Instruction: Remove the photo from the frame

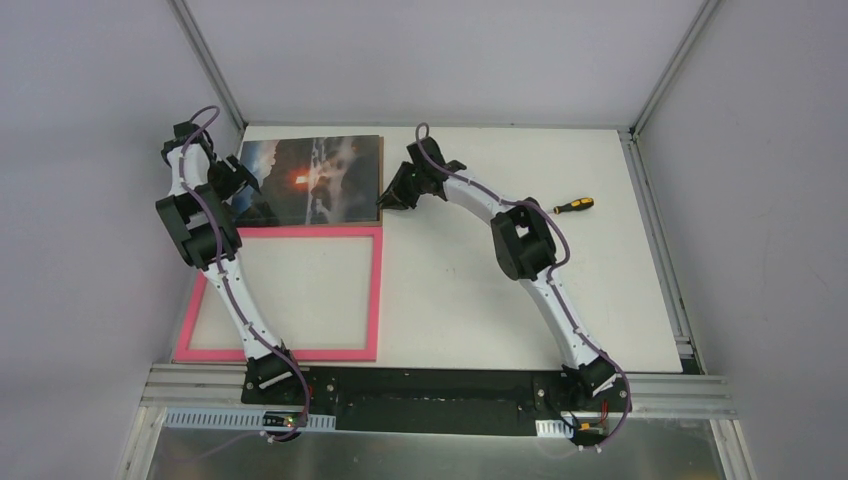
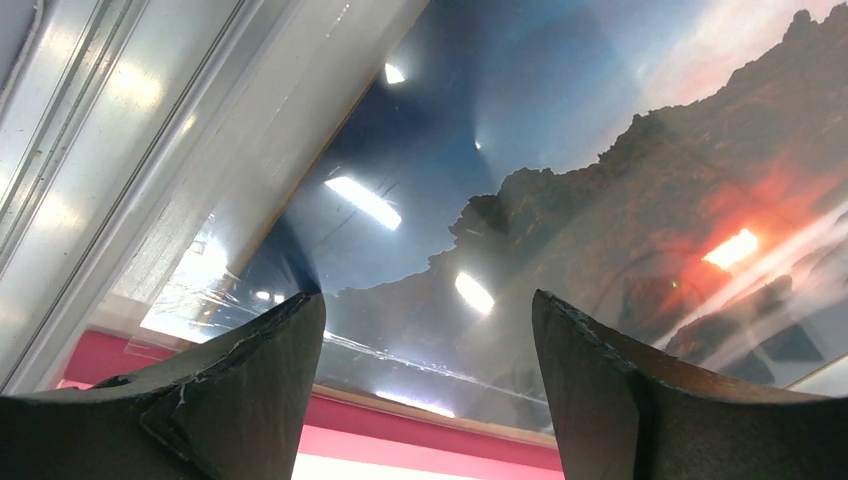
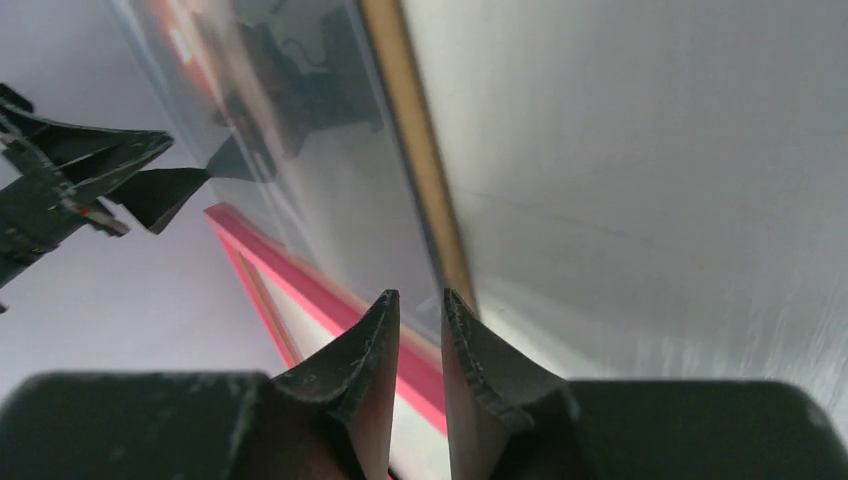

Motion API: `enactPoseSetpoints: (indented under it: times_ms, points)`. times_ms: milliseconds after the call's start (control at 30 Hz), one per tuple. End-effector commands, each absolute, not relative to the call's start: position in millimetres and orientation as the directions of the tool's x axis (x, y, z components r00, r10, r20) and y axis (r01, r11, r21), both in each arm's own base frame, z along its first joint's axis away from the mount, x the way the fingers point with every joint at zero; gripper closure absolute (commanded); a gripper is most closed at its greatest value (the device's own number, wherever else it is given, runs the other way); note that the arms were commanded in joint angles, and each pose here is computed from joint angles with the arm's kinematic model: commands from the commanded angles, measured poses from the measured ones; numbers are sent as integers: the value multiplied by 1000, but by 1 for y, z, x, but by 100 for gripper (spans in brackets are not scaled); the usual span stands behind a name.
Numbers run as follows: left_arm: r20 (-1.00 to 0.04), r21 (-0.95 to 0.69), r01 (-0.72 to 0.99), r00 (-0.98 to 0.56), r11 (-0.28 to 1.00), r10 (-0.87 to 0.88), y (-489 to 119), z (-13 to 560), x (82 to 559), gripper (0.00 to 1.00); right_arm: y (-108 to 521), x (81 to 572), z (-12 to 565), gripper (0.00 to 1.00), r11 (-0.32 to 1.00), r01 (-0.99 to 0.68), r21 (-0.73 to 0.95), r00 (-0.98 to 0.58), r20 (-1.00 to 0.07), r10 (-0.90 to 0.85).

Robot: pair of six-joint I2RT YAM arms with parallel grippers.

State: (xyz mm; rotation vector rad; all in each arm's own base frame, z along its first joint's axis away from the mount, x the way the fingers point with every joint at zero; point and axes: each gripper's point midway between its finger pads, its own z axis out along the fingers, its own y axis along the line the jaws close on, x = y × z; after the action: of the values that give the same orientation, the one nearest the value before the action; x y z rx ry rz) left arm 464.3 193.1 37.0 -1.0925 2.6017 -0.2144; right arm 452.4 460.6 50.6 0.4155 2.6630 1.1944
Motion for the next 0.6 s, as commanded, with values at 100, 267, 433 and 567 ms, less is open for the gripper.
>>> enactPoseSetpoints:
  times_ms: [100,267,433,567]
  points:
    - [-96,-192,-751,-627,632,-773,192,8,440,22,466,452,45,77,663,155,733,-935,-107,337]
    - [-70,-175,-751,-636,637,-769,191,1,434,22,463,440,36,78,697,151,701,-942,-110,316]
    - [-53,-156,-753,-640,639,-766,190,-3,428,22,450,425,25,76,777,150,612,-946,-141,293]
    - [-44,-147,-756,-640,638,-767,189,-4,425,22,449,410,22,74,805,106,583,-958,-156,240]
